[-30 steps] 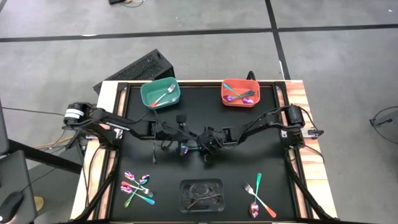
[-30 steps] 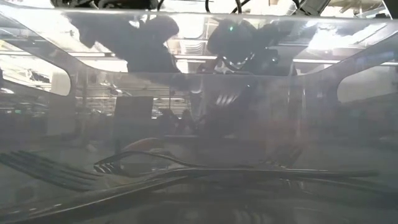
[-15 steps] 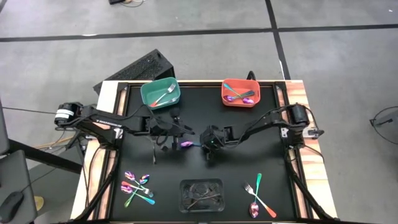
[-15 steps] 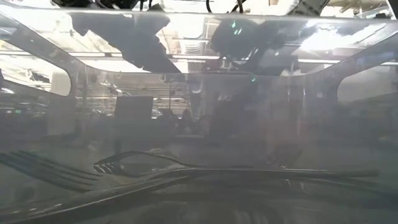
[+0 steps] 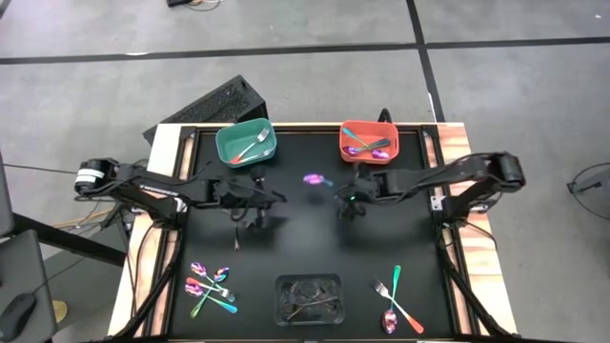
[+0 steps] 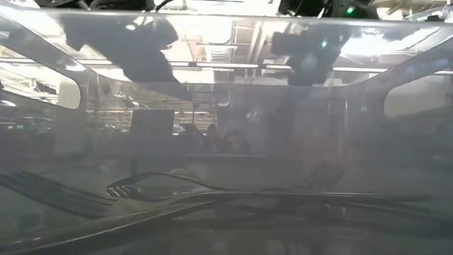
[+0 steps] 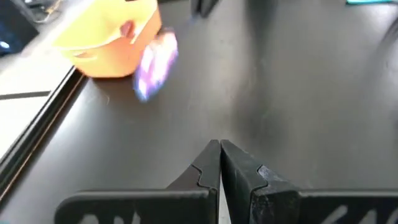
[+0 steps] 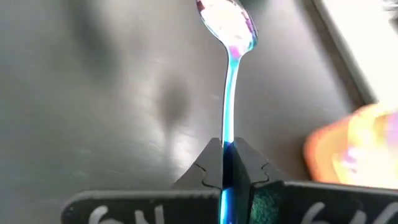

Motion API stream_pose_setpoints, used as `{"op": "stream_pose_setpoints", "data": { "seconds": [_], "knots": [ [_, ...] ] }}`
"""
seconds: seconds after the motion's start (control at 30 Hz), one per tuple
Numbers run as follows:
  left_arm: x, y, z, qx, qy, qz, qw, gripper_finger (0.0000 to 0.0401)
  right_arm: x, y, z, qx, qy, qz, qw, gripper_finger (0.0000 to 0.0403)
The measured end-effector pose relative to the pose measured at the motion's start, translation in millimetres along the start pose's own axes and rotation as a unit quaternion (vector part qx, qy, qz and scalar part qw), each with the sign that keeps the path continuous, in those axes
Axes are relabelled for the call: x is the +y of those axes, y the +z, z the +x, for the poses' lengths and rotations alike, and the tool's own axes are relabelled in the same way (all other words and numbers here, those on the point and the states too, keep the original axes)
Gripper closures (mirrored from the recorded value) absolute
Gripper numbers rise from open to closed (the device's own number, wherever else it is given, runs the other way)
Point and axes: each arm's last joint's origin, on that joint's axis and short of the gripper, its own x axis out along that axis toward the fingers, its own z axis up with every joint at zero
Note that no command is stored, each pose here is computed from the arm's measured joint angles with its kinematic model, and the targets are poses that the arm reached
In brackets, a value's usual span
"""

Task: Sort silverware by color (type)
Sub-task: Put the blue spoon into the orange bin

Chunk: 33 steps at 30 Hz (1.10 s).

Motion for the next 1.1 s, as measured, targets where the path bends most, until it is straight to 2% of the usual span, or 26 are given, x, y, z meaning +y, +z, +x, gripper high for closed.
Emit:
{"op": "stream_pose_setpoints", "data": {
  "seconds": [0.17, 0.33, 0.5, 0.77, 0.9, 1.0, 1.1],
  "knots": [
    [5.3, -14.1, -12.1, -0.02, 0.016, -0.029, 0.999, 0.0401, -31.8, -1.2, -20.8, 0.004, -0.078, -0.022, 0.997, 0.0386],
    [6.2, -28.3, -23.2, -0.017, 0.027, -0.047, 0.998, 0.0401, -64.2, -6.1, -29.0, 0.029, -0.116, -0.008, 0.993, 0.0386],
    [7.7, -34.2, -33.4, -0.028, 0.038, -0.059, 0.997, 0.0401, -93.6, -11.6, -24.1, 0.074, -0.149, -0.05, 0.985, 0.0386],
    [9.0, -40.2, -42.8, -0.032, 0.049, -0.077, 0.995, 0.0401, -147.2, -29.2, -3.4, 0.157, -0.116, -0.068, 0.978, 0.0384],
    [8.8, -40.9, -41.8, -0.029, 0.051, -0.076, 0.995, 0.0401, -163.6, -36.0, 7.4, 0.181, -0.108, -0.078, 0.974, 0.0383],
    [8.7, -42.5, -40.8, -0.021, 0.054, -0.074, 0.996, 0.0401, -170.4, -37.3, 16.5, 0.176, -0.098, -0.059, 0.978, 0.0374],
    [9.6, -43.2, -39.3, -0.019, 0.067, -0.087, 0.994, 0.0401, -175.4, -39.6, 24.0, 0.172, -0.083, -0.028, 0.981, 0.0347]
  ]
}}
